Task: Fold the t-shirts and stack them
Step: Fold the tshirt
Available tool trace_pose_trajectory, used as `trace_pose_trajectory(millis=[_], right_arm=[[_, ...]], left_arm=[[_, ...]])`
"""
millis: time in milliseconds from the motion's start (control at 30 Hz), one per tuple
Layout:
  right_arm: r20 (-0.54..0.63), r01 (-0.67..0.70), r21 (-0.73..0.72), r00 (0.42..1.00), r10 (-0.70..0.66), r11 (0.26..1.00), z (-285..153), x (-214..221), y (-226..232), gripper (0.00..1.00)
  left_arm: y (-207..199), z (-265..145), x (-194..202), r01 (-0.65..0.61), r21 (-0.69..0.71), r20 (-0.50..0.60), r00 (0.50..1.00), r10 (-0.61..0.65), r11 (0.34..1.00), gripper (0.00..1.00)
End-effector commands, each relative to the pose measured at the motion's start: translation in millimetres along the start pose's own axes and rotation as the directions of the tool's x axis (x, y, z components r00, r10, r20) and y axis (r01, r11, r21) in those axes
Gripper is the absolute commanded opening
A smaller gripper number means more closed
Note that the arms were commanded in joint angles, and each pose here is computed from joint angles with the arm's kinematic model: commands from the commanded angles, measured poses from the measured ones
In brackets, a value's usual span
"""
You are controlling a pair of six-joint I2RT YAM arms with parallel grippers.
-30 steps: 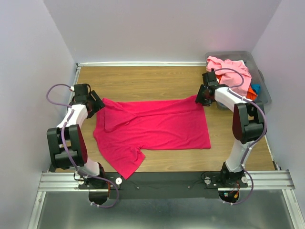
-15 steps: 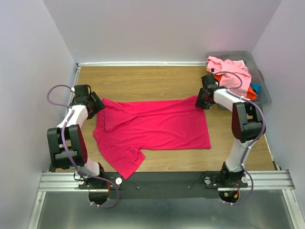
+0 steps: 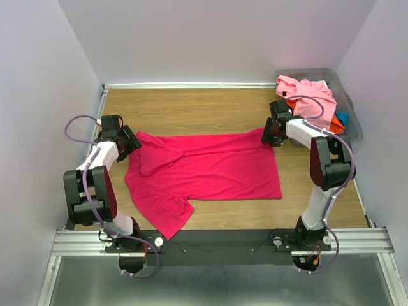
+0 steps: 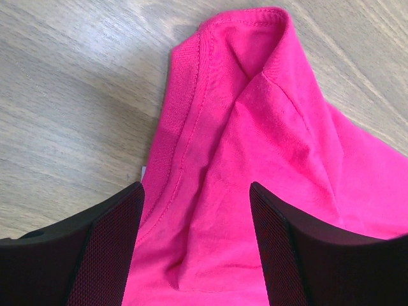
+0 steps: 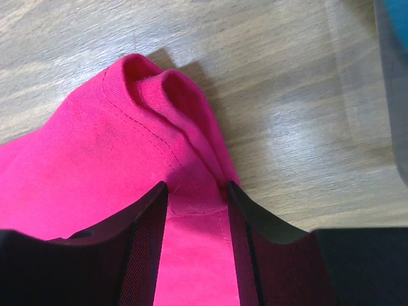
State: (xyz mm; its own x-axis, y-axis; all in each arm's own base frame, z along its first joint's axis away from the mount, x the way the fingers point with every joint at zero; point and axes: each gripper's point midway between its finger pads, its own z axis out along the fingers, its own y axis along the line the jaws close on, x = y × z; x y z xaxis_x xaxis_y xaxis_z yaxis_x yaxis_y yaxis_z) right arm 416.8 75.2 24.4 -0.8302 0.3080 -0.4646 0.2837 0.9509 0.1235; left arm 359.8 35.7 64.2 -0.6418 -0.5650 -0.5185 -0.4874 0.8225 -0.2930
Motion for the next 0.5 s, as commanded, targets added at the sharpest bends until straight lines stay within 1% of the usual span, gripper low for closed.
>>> trace_pose_trajectory(millis=[0,100,133,233,267,433,467], right_arm=[[0.018,0.005,0.019,1.0,-0.005,1.0,3.7,-5.6,-4.1,0.49],[0.022,0.012,0.001,1.0,-0.012,1.0,1.0,-8.8,-0.5,0.47],[0.027,0.013,-0.003,1.0,-0.013,1.0,-0.1,-10.6,1.3,0.44],[0.032,0.014,-0.007,0.999,-0.014,1.0,-1.5,-12.8,1.7,0.42],[0.035,0.015,-0.011,0.999,-0.015,1.0,-2.8,-13.8,3.1,0.37],[0.033,0.017,-0.008,0.999,-0.017,1.0,-3.8,-12.1,1.7,0.3],[0.033,0.015,-0.005,0.999,-0.015,1.0,-3.8,-11.5,0.9,0.26]], left_arm=[[5.6,2.2,5.0,-0.02,-0.026,-0.009,1.0,0.02,0.999,0.75],[5.9,3.5,6.5,-0.023,-0.027,-0.013,1.0,0.023,0.999,0.74],[5.9,4.1,6.5,-0.022,-0.028,-0.014,1.0,0.021,0.999,0.74],[5.3,4.6,6.8,-0.021,-0.027,-0.015,1.0,0.021,0.999,0.74],[5.5,4.7,7.1,-0.021,-0.027,-0.015,1.0,0.021,0.999,0.74],[5.5,5.5,8.0,-0.024,-0.028,-0.018,1.0,0.023,0.999,0.74],[5.5,5.6,7.6,-0.024,-0.028,-0.016,1.0,0.024,0.999,0.74]])
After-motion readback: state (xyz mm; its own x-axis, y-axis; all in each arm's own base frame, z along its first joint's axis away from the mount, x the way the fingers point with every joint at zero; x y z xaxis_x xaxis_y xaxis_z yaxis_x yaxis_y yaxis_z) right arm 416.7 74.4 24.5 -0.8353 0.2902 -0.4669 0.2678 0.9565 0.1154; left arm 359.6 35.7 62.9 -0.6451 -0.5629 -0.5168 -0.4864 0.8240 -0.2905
